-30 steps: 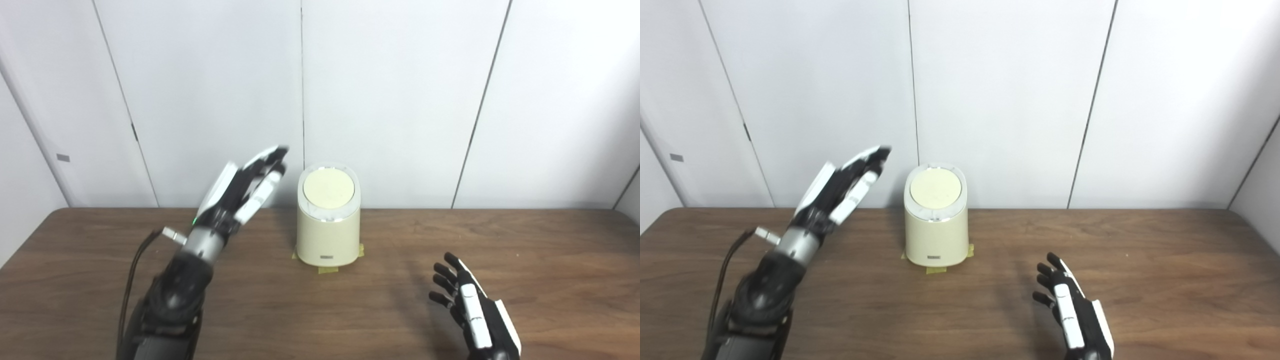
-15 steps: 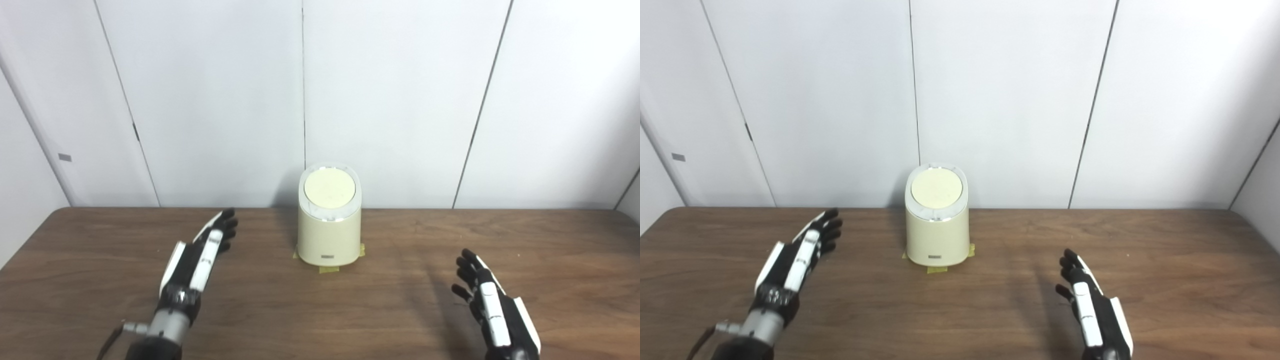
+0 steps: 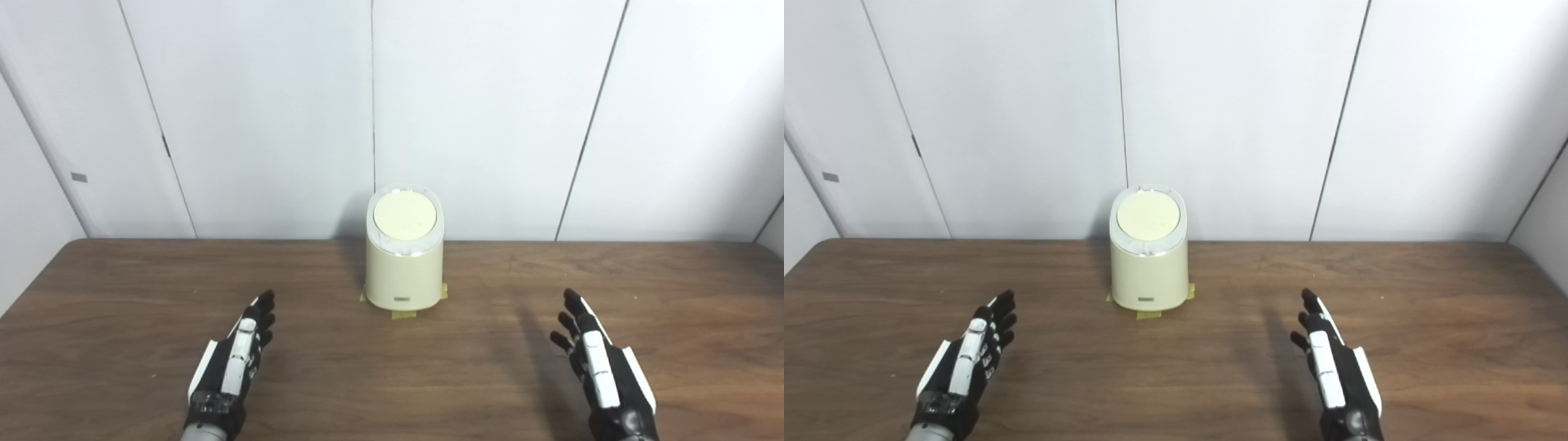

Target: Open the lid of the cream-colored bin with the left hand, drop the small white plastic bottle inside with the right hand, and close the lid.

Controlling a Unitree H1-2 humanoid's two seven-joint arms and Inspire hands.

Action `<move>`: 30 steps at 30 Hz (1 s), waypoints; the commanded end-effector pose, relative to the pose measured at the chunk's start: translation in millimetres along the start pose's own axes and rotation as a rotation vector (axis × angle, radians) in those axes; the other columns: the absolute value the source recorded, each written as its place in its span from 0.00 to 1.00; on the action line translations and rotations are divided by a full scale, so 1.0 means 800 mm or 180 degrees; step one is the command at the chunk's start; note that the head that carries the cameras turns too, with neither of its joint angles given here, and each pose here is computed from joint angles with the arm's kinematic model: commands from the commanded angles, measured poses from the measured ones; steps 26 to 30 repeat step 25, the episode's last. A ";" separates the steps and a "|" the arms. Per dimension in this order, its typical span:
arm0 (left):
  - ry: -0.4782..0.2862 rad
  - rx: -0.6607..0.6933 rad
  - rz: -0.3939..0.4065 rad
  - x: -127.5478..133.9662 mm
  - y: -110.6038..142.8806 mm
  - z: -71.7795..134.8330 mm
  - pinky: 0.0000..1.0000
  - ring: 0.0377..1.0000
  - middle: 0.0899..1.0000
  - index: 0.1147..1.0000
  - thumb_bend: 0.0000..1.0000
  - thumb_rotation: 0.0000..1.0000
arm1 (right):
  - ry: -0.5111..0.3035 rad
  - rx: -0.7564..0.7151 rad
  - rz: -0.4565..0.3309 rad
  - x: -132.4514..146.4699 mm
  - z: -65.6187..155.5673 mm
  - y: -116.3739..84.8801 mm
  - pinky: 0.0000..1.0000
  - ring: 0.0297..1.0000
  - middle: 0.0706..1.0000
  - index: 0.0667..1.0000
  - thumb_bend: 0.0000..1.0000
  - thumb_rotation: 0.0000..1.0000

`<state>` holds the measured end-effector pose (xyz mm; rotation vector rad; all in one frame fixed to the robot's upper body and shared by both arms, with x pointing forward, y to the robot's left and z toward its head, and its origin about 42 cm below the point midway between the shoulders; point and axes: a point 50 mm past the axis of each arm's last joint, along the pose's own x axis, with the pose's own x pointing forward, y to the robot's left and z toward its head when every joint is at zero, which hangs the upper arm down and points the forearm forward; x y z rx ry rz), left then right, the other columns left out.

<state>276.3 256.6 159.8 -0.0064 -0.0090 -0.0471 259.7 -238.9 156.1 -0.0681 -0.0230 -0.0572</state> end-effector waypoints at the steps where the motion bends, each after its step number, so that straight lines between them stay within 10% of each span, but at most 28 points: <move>1: -0.0203 0.0007 -0.0007 0.005 0.004 0.014 1.00 1.00 1.00 1.00 0.43 1.00 | -0.0246 0.0031 0.0003 0.006 0.021 0.001 0.94 1.00 1.00 0.99 0.61 0.99; 30: -0.0307 0.0025 0.0113 -0.006 -0.011 0.029 1.00 1.00 0.99 0.98 0.43 1.00 | -0.0191 0.0018 -0.0024 -0.003 0.019 -0.012 0.94 0.98 0.98 0.99 0.63 1.00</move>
